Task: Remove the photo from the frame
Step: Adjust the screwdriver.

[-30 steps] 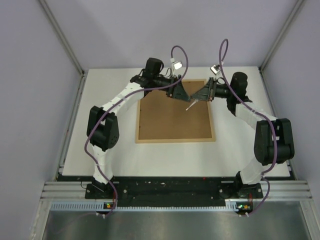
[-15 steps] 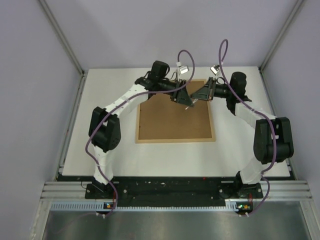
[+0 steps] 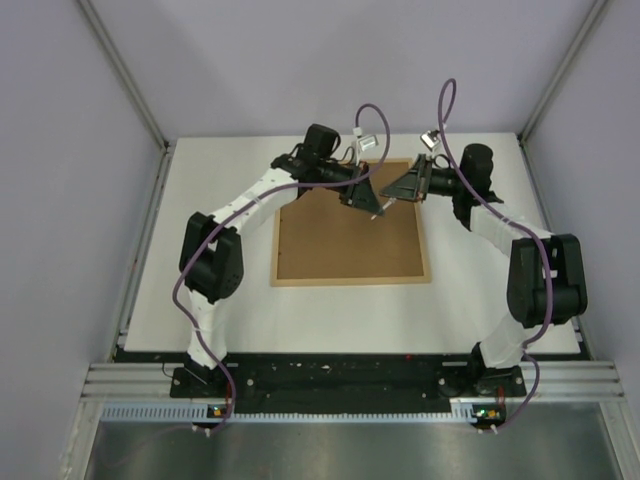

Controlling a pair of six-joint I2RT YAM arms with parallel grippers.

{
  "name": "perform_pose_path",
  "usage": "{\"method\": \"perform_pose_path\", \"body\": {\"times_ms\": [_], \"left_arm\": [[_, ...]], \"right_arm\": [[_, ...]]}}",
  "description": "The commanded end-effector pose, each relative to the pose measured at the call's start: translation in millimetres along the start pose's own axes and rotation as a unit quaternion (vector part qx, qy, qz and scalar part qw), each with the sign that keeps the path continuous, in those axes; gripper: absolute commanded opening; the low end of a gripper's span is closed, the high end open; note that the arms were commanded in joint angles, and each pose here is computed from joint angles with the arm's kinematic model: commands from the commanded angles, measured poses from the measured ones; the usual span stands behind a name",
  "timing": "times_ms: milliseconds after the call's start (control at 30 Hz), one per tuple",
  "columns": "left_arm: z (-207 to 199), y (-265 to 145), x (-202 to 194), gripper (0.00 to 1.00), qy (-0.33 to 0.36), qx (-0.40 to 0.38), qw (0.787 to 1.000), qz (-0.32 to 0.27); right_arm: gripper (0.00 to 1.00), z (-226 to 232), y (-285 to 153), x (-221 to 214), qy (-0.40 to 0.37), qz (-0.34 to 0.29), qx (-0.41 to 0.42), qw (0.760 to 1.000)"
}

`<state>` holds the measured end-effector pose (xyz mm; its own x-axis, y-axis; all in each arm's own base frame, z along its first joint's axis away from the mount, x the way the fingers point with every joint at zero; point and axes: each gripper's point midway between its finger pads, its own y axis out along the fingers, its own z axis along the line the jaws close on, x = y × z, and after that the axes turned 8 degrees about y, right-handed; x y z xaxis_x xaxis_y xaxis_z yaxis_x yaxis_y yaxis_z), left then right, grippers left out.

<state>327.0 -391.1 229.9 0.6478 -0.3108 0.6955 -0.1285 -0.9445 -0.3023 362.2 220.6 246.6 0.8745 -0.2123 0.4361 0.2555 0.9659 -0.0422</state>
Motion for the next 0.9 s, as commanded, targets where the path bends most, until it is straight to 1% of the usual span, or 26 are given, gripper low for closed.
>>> {"method": "perform_pose_path", "body": {"times_ms": [0,67,100,133,167,200,267,367,400,433,467,567,633,667,767,867], "left_arm": [[-3.6,1.8,7.6,0.0,0.019,-0.003,1.0,0.0],[-5.3,2.4,6.7,0.0,0.019,-0.004,1.0,0.003],[-5.8,0.7,5.6,0.0,0.022,-0.003,1.0,0.006],[-7.7,-0.3,3.7,0.0,0.025,-0.003,1.0,0.012],[-9.7,-4.0,0.0,0.0,0.03,0.0,0.999,0.022],[-12.2,-7.6,-1.7,0.0,0.043,0.004,0.999,0.03],[-19.7,-16.4,-11.1,0.0,0.058,0.009,0.997,0.051],[-29.5,-29.2,-26.7,0.0,0.084,0.007,0.993,0.078],[-34.6,-32.8,-32.0,0.0,0.09,0.001,0.992,0.085],[-39.6,-35.3,-35.3,0.0,0.101,-0.005,0.991,0.09],[-46.2,-38.7,-39.7,0.0,0.11,-0.014,0.989,0.097],[-56.4,-44.3,-41.5,0.0,0.122,-0.019,0.987,0.101],[-61.1,-47.0,-40.3,0.0,0.129,-0.02,0.986,0.099],[-62.1,-47.5,-41.2,0.0,0.129,-0.023,0.986,0.101],[-66.0,-48.2,-42.1,0.0,0.138,-0.024,0.984,0.106],[-67.4,-47.9,-44.1,0.0,0.139,-0.024,0.984,0.111]], "right_arm": [[0.0,23.5,1.7,14.1,-0.056,-0.011,0.019,0.998],[0.0,24.3,1.4,13.0,-0.057,-0.005,0.019,0.998],[0.08,23.2,0.6,11.8,-0.059,0.003,0.015,0.998],[0.24,22.8,-0.4,11.9,-0.065,0.012,0.009,0.998],[0.38,16.7,-2.9,10.3,-0.093,0.022,-0.007,0.995],[0.46,12.5,-6.7,8.8,-0.106,0.031,-0.026,0.994],[0.56,9.2,-19.2,2.3,-0.11,0.048,-0.051,0.991],[0.6,19.8,-32.4,-8.6,-0.115,0.081,-0.033,0.989],[0.61,22.8,-35.4,-16.5,-0.102,0.098,-0.03,0.989],[0.61,25.6,-36.5,-20.1,-0.134,0.113,-0.022,0.984],[0.62,29.9,-37.2,-23.9,-0.148,0.126,-0.018,0.981],[0.61,29.6,-32.3,-46.2,-0.149,0.171,-0.011,0.974],[0.61,32.1,-27.7,-62.8,-0.165,0.203,0.007,0.965],[0.61,35.9,-26.0,-75.0,-0.152,0.223,0.014,0.963],[0.61,37.6,-19.5,-92.4,-0.149,0.257,0.03,0.954],[0.61,38.5,-17.3,-102.7,-0.142,0.273,0.04,0.951]]}}
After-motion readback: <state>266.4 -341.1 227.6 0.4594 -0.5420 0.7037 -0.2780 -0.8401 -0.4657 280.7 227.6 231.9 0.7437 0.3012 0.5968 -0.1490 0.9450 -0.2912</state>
